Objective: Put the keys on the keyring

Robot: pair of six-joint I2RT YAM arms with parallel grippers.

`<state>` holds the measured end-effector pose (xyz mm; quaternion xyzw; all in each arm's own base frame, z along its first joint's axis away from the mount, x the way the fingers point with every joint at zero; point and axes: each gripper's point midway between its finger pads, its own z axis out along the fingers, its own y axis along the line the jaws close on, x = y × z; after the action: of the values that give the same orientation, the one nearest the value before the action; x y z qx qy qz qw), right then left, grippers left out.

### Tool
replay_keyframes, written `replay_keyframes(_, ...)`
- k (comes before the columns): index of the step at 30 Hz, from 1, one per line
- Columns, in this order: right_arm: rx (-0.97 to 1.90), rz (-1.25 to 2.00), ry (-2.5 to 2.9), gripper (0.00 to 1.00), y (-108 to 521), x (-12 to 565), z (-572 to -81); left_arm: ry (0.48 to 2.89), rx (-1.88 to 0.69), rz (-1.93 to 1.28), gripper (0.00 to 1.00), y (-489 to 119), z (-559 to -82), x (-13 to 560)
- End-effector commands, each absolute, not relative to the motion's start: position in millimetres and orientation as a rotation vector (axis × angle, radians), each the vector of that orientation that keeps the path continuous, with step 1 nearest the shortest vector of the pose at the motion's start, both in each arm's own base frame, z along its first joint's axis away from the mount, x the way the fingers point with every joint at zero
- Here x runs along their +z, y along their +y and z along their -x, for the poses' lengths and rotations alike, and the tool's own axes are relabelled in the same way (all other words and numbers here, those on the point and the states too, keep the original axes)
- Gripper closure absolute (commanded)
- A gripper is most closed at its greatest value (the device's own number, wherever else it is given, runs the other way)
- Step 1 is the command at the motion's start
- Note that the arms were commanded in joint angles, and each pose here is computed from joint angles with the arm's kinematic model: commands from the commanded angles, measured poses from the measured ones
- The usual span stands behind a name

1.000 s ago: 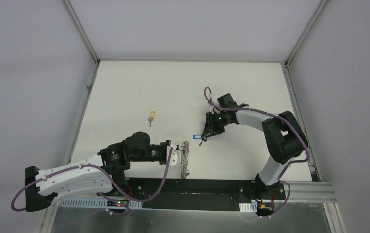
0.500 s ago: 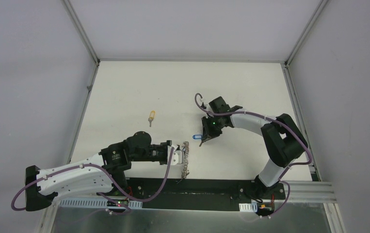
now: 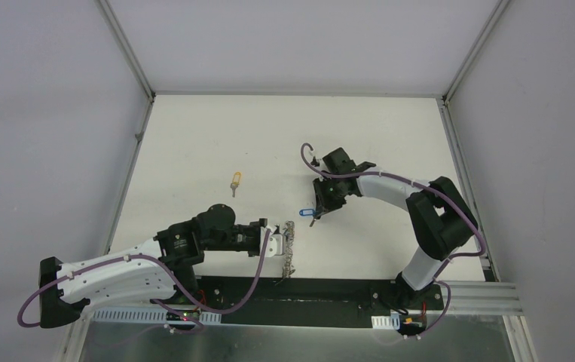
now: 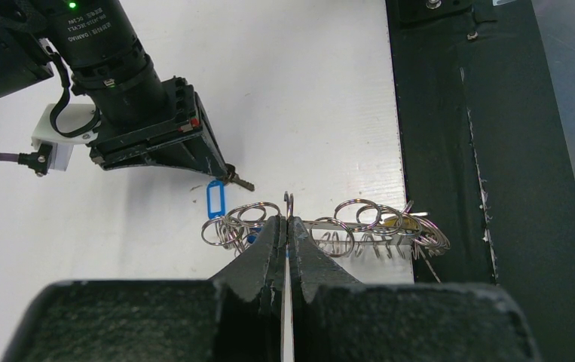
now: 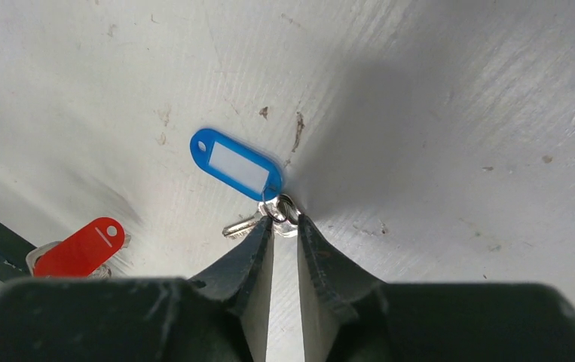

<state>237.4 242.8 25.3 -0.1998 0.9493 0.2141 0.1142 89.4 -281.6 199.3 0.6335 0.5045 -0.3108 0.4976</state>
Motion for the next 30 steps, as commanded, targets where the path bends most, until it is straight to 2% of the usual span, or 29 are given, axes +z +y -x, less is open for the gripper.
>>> replay_keyframes(1,0.599,0.635,2.729,0.80,249,37,-249,1.152,-0.787,-1.475,1.00,-290,-90,226)
replay_keyframes(3,0.602,0.652,2.728,0.82,251,37,-248,1.152,-0.787,-1.475,1.00,-290,-90,227)
replay_keyframes(8,0.637,0.679,2.703,1.00,256,41,-245,1.152,-0.788,-1.474,1.00,-289,-90,226)
replay_keyframes(23,0.725,0.710,2.530,1.00,256,92,-239,1.166,-0.800,-1.460,1.00,-289,-89,229)
replay_keyframes(30,0.623,0.640,2.413,1.00,235,129,-244,1.233,-0.772,-1.438,1.00,-293,-99,228)
